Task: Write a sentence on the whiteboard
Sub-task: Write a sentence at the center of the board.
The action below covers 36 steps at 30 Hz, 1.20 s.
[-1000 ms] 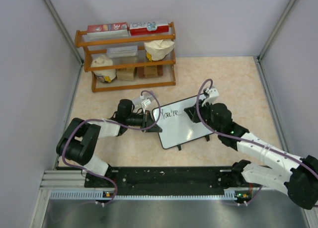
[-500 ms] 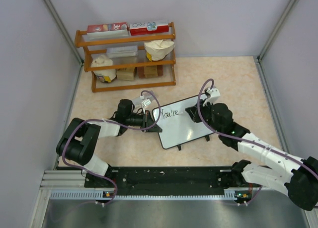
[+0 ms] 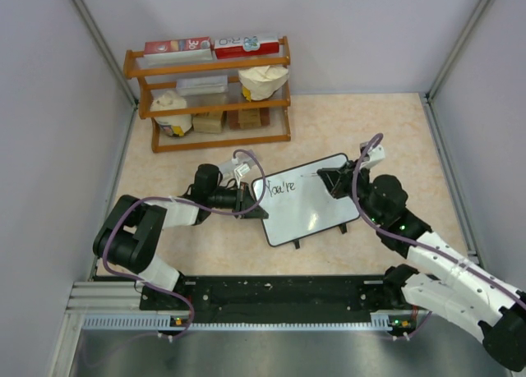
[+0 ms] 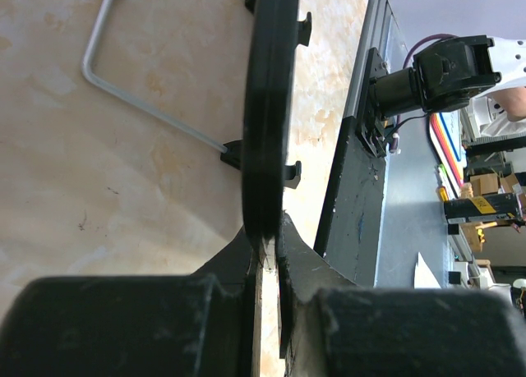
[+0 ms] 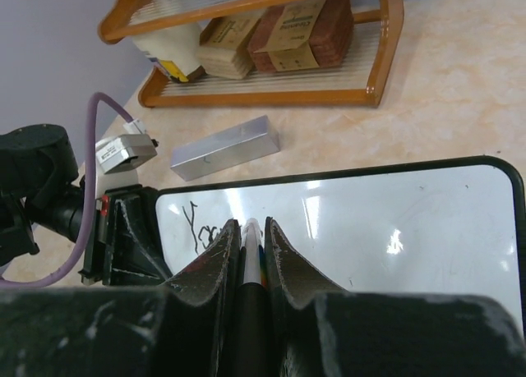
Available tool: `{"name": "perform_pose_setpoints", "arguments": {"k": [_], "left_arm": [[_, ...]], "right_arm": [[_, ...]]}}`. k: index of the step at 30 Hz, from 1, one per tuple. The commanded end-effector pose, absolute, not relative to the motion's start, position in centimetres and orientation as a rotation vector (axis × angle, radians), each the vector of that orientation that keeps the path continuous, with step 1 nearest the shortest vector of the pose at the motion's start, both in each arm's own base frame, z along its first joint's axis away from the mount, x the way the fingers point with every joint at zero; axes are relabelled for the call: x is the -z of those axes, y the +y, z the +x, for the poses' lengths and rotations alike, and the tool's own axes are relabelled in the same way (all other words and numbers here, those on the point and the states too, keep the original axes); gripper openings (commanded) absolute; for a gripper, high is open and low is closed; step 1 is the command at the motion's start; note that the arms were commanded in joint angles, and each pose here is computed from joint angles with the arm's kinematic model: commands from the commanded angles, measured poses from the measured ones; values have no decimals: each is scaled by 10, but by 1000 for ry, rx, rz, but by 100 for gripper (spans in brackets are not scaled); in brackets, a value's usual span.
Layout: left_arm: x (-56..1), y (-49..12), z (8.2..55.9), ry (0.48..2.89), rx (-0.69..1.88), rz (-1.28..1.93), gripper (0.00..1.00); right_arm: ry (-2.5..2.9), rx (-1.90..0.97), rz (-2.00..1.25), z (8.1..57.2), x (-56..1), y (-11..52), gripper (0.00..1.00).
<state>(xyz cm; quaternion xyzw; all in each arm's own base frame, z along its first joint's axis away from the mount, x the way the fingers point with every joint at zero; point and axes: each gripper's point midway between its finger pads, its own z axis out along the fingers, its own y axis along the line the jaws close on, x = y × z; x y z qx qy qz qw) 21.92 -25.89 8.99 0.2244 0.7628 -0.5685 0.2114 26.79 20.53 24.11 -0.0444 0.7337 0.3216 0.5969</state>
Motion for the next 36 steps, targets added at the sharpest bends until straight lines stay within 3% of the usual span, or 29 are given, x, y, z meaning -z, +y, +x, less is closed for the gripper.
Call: {"name": "perform_pose_setpoints", "arguments": {"k": [1,36], "left_arm": [[-87,-259,213,2113,1577,660,0],[-87,-259,213,2111,1576,661,0]], "right_arm": [[1629,-784,-105,269,-271,198,0],[1672,-735,-132,301,-274,191,0]]}}
